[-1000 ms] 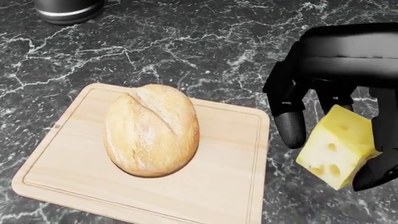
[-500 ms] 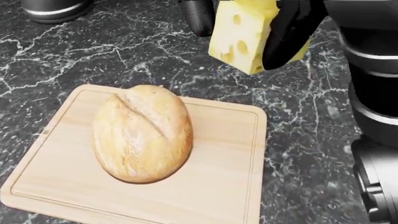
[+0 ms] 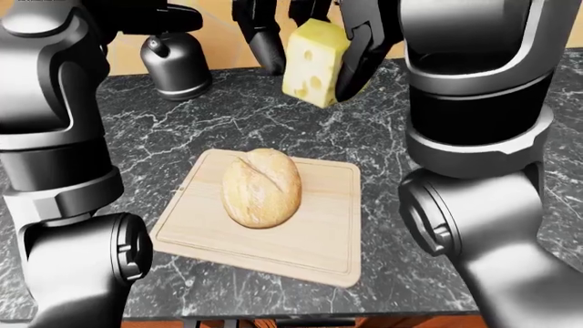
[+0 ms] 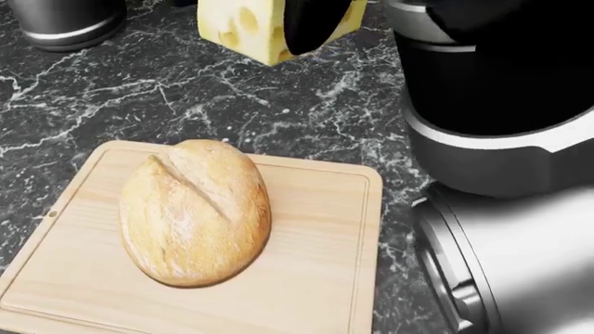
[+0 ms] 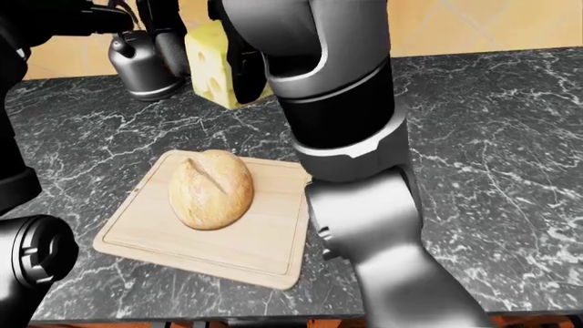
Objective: Pick up the wedge of cheese and place it on the slice of bread to prepare a simple cheese on bread dish.
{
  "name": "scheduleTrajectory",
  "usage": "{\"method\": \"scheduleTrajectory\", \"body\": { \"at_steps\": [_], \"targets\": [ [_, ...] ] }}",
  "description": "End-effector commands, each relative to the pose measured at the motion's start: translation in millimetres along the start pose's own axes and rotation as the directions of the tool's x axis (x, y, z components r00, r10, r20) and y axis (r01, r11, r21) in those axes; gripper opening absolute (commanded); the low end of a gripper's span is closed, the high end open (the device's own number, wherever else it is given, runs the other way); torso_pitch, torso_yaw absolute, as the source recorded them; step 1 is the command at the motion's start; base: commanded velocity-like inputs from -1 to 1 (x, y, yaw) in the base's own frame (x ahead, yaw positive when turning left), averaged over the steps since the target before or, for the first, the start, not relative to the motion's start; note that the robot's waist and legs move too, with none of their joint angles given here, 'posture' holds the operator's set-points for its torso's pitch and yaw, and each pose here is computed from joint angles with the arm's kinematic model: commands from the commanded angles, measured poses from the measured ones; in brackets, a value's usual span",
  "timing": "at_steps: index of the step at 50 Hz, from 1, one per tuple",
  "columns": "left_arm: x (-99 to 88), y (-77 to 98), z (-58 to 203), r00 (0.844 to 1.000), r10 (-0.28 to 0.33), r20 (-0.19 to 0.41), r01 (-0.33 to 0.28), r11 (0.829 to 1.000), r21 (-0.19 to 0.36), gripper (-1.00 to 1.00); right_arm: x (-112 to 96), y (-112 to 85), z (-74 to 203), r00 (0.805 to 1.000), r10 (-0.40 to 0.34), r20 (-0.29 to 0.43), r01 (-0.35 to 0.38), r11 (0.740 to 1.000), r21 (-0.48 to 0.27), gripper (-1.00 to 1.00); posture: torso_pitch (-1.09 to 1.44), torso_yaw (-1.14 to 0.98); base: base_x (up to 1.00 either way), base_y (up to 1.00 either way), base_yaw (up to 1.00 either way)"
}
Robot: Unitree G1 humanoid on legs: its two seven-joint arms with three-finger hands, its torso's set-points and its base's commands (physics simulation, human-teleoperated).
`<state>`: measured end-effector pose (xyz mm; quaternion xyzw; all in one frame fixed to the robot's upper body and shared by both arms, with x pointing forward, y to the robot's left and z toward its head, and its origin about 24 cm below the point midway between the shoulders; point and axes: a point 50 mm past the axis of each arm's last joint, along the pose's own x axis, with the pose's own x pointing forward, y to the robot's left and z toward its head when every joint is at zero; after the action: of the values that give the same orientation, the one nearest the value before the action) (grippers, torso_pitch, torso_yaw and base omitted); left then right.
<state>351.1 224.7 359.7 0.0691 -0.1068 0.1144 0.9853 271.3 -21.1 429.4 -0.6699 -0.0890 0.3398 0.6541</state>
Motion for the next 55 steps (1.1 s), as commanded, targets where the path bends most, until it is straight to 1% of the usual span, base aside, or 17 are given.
{"method": "scheduleTrajectory", "body": {
  "at_steps": [1,8,18,22,28,35,43,51,55],
  "targets": [
    [-5.2,6.7,22.1,0.995,0.023,0.097,-0.022,1.000,-0.010,1.00,-12.1,-7.8,8.4,0.999,-0.052,0.011,0.053,0.998,-0.024,-1.00,0.00,0.00,0.00,0.00,0.00],
    [-4.1,12.9,22.0,0.995,0.036,0.097,-0.036,0.999,-0.005,1.00,-12.7,-9.6,18.1,0.998,-0.050,0.029,0.051,0.998,-0.041,-1.00,0.00,0.00,0.00,0.00,0.00],
    [-2.5,29.9,18.7,0.993,0.075,0.091,-0.076,0.997,0.013,1.00,-14.7,-14.1,31.8,0.997,-0.048,0.057,0.051,0.997,-0.062,-1.00,0.00,0.00,0.00,0.00,0.00],
    [-2.2,33.3,16.8,0.993,0.083,0.089,-0.084,0.996,0.015,1.00,-13.9,-13.7,36.7,0.997,-0.043,0.069,0.048,0.996,-0.070,-1.00,0.00,0.00,0.00,0.00,0.00],
    [-0.6,36.3,14.6,0.992,0.091,0.085,-0.093,0.996,0.016,1.00,-8.7,-9.1,41.6,0.996,-0.032,0.084,0.039,0.996,-0.082,-1.00,0.00,0.00,0.00,0.00,0.00],
    [-1.6,41.5,16.0,0.991,0.105,0.086,-0.107,0.994,0.019,1.00,-7.5,-6.1,44.7,0.996,-0.026,0.091,0.034,0.995,-0.090,-1.00,0.00,0.00,0.00,0.00,0.00],
    [-0.6,47.8,11.0,0.989,0.121,0.080,-0.124,0.992,0.025,1.00,-1.7,0.3,43.1,0.996,-0.012,0.090,0.021,0.995,-0.094,-1.00,0.00,0.00,0.00,0.00,0.00],
    [0.6,49.5,7.3,0.989,0.126,0.074,-0.128,0.991,0.028,1.00,10.2,8.9,41.3,0.996,0.000,0.093,0.009,0.995,-0.101,-1.00,0.00,0.00,0.00,0.00,0.00],
    [-0.4,49.3,7.2,0.989,0.125,0.074,-0.128,0.991,0.027,1.00,16.1,10.5,39.4,0.996,-0.007,0.094,0.017,0.995,-0.103,-1.00,0.00,0.00,0.00,0.00,0.00]
  ]
}}
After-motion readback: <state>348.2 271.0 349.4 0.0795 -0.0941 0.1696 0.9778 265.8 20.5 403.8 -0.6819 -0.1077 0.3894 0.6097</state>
